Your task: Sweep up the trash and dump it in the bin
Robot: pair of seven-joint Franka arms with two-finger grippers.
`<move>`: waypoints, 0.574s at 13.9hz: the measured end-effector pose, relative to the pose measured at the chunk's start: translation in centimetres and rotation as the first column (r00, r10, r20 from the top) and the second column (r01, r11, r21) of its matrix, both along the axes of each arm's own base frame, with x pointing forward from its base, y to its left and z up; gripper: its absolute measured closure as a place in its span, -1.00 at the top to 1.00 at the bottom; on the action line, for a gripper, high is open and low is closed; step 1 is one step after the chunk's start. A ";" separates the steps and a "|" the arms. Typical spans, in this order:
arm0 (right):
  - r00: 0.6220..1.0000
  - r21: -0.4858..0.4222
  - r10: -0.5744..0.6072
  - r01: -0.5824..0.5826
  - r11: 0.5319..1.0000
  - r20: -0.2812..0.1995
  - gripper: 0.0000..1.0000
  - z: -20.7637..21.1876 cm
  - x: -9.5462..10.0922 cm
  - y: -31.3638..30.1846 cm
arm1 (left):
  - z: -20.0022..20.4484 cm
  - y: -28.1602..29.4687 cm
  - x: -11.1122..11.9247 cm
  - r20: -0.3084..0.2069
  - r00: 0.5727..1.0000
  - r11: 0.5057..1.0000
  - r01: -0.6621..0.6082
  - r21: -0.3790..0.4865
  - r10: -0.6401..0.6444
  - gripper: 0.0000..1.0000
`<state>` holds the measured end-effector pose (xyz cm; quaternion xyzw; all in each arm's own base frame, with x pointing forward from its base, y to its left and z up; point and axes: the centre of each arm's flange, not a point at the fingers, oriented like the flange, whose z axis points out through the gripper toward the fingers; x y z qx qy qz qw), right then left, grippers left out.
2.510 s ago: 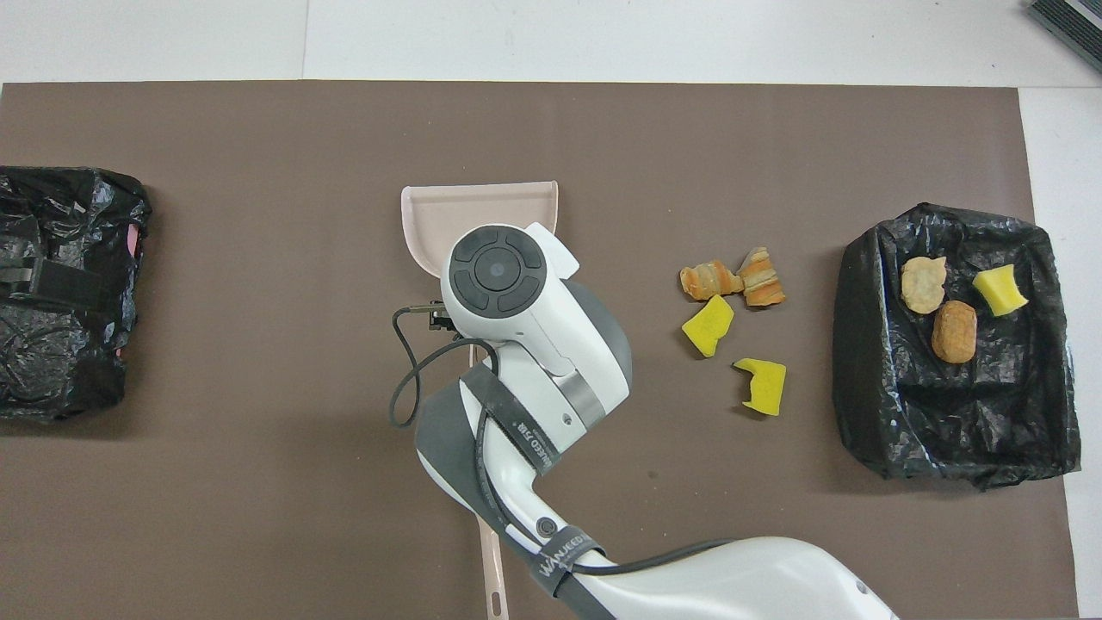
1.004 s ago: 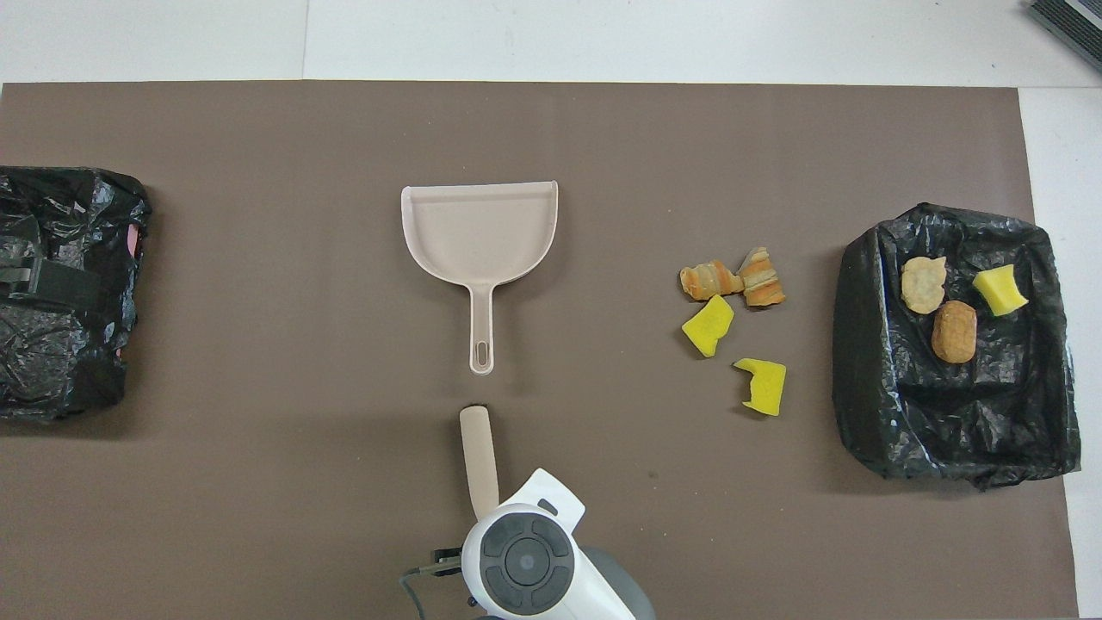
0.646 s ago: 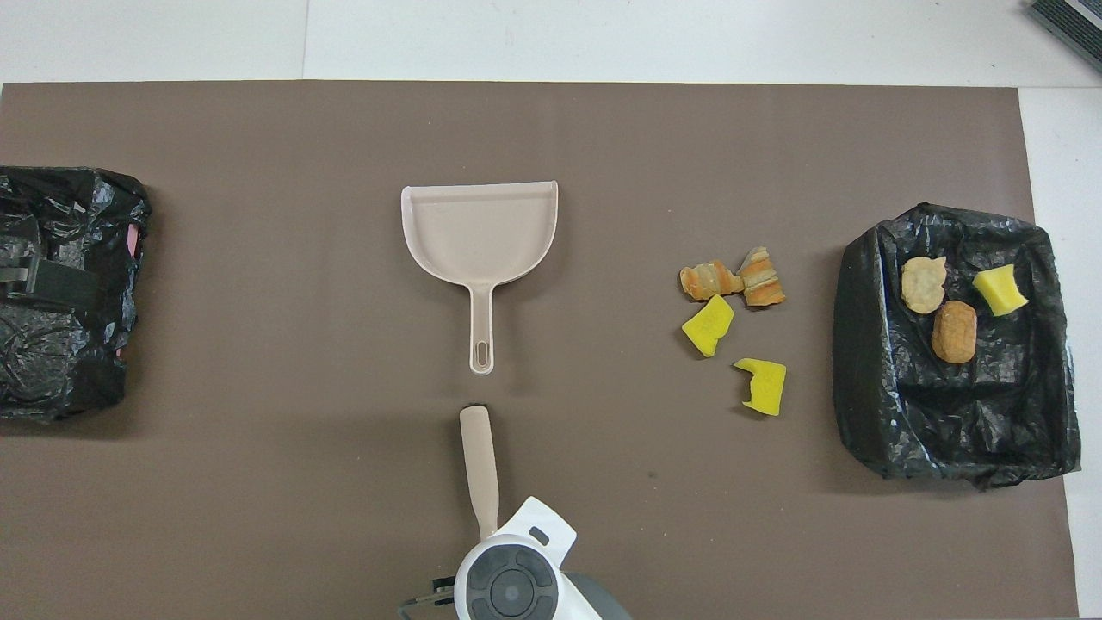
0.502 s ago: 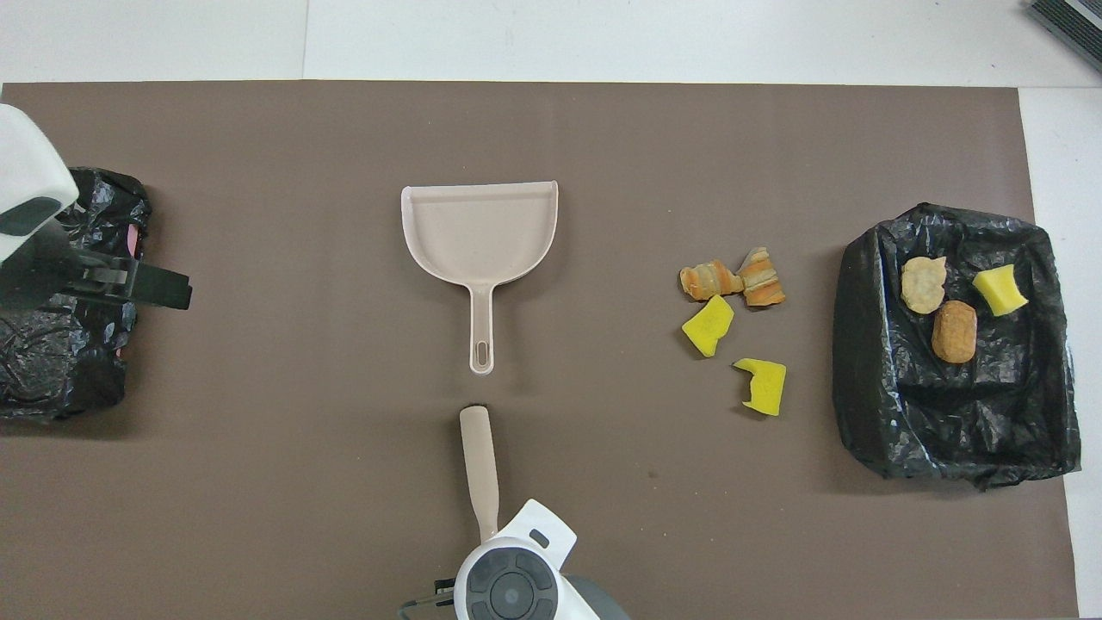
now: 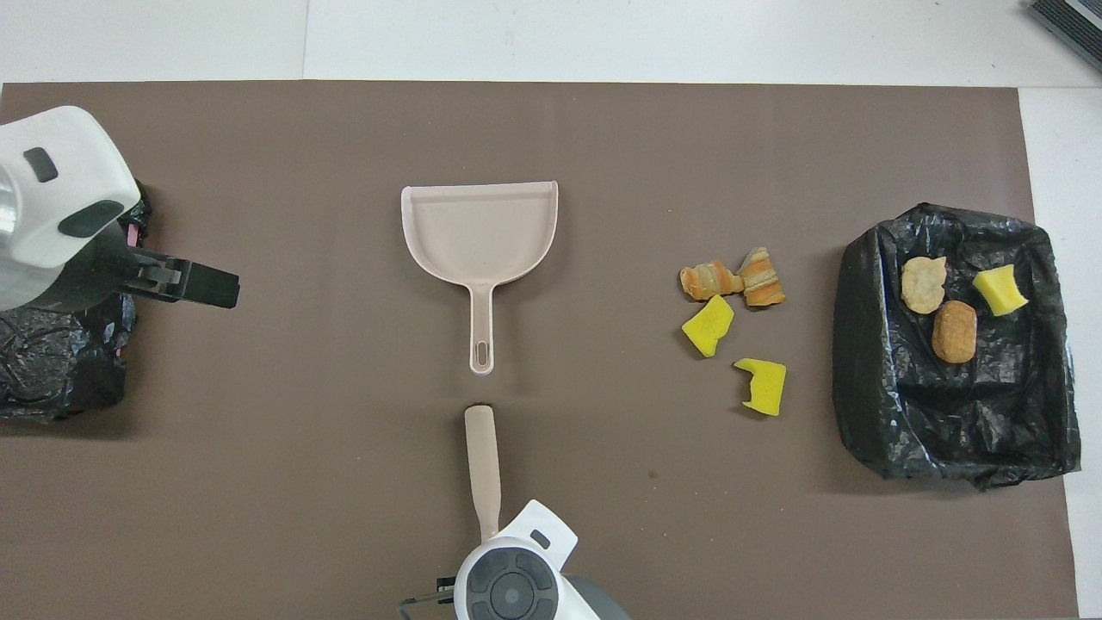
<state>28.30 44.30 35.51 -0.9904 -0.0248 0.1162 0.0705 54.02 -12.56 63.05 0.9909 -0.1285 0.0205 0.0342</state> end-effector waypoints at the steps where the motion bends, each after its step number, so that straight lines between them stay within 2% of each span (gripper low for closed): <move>1: 1.000 0.000 -0.005 0.005 1.000 -0.010 -0.47 1.5 0.3 -0.7 | 0.1 -0.1 -0.1 0.001 1.000 1.000 0.001 -0.001 -0.001 1.00; 4: 0.999 -0.022 -0.036 0.036 0.999 -0.027 -0.47 7.3 1.9 -5.1 | 0.1 -0.6 -0.2 0.002 1.000 1.000 0.011 -0.002 -0.011 1.00; 8: 0.992 -0.089 -0.128 0.127 0.988 -0.006 -0.47 13.7 4.8 -14.1 | -1.7 -2.2 0.6 0.035 0.999 0.999 0.030 -0.012 -0.030 1.00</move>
